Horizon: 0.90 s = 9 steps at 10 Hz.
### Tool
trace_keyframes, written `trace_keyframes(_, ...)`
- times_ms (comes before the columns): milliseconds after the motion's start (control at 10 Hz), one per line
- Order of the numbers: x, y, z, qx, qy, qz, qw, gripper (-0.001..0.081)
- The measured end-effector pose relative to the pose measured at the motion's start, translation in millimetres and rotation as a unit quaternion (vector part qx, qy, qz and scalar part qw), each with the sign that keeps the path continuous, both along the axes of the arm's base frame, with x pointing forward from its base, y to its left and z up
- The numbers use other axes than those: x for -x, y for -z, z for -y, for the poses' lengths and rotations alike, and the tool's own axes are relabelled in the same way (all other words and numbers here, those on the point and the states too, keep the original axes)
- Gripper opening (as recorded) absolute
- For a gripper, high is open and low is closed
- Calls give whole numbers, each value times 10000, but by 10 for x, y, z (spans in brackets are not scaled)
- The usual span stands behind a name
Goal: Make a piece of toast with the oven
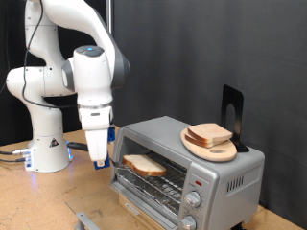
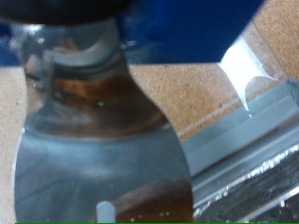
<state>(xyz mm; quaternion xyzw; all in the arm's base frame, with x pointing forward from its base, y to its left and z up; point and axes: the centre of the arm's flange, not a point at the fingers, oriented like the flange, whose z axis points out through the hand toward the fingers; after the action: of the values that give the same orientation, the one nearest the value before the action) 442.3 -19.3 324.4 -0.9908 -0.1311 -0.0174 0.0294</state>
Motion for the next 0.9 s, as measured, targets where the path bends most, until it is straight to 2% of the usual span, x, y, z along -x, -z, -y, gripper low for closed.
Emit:
trace_keyframes(500,-24,2,-267,63,173,-51,9998,264)
trace_keyframes(900,-32,154,-384,267,240,-139,9993,264)
